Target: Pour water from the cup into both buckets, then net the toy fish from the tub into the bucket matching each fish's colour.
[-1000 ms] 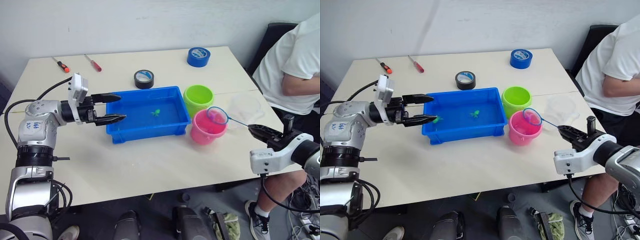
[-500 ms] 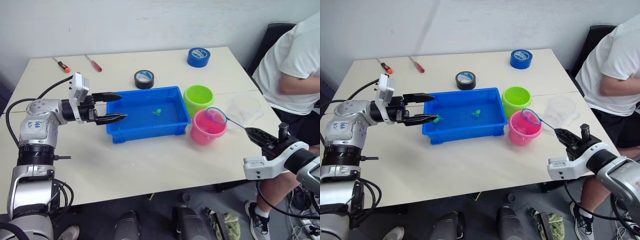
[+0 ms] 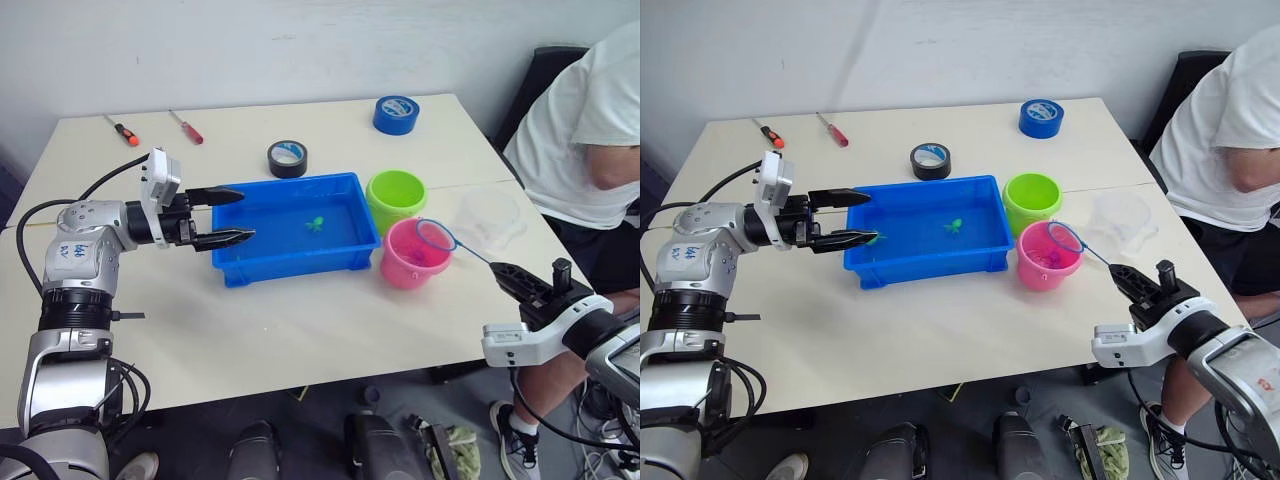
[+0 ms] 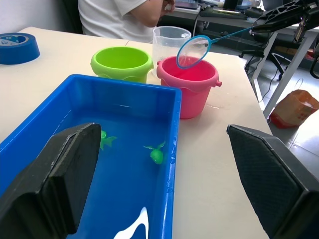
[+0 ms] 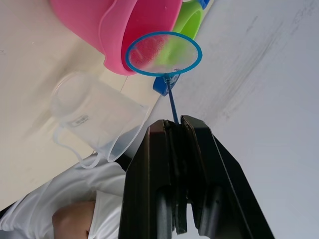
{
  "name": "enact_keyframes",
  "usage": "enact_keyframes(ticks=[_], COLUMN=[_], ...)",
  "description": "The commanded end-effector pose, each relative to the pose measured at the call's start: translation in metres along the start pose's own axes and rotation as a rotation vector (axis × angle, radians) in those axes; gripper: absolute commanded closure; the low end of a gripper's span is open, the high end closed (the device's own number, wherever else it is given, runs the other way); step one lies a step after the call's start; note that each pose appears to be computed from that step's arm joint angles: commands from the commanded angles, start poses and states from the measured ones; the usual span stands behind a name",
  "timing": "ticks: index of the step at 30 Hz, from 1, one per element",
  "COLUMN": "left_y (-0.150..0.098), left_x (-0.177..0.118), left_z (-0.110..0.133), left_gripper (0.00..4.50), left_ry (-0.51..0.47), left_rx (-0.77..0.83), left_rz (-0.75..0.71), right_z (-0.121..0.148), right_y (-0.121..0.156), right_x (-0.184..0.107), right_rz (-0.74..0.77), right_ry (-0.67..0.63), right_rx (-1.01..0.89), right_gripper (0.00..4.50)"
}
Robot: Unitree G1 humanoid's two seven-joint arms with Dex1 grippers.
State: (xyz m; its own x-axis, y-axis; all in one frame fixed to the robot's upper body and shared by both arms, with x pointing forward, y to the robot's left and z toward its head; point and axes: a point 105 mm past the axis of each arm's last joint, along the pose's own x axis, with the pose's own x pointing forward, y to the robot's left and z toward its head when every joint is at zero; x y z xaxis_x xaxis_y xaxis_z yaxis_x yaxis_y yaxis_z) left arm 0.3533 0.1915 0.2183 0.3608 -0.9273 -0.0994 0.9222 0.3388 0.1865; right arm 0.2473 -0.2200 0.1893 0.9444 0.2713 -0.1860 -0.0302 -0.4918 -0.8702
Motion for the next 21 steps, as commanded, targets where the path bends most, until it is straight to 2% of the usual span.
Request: enact_keyframes(ticks=[1, 5, 8, 10, 13, 17, 21], left_y=[0.002, 0.006, 0.01, 0.013, 0.014, 0.01, 0.008], left_x=[-0.002, -0.006, -0.013, -0.02, -0.026, -0.032, -0.037], left_z=[0.013, 0.017, 0.019, 0.019, 0.018, 0.017, 0.016], left_gripper=[0.08, 0.08, 0.08, 0.08, 0.08, 0.08, 0.08], left_ry=[-0.02, -0.07, -0.066, -0.054, -0.047, -0.045, -0.042], left_rx=[0.04, 0.008, 0.013, 0.019, 0.022, 0.025, 0.024], left_rz=[0.006, 0.039, 0.075, 0.105, 0.131, 0.156, 0.176], right_z=[-0.008, -0.013, -0.011, -0.008, -0.002, 0.016, 0.026], right_y=[-0.033, -0.067, -0.092, -0.102, -0.113, -0.128, -0.129], right_x=[-0.002, 0.006, 0.023, 0.036, 0.053, 0.079, 0.089], right_rz=[-0.144, -0.256, -0.303, -0.288, -0.224, -0.045, 0.143], right_ry=[0.031, -0.002, -0.083, -0.145, -0.236, -0.409, -0.452], right_rx=[0.059, 0.178, 0.383, 0.591, 0.83, 1.208, 1.482], right_gripper=[4.5, 4.5, 4.5, 4.5, 4.5, 4.5, 4.5])
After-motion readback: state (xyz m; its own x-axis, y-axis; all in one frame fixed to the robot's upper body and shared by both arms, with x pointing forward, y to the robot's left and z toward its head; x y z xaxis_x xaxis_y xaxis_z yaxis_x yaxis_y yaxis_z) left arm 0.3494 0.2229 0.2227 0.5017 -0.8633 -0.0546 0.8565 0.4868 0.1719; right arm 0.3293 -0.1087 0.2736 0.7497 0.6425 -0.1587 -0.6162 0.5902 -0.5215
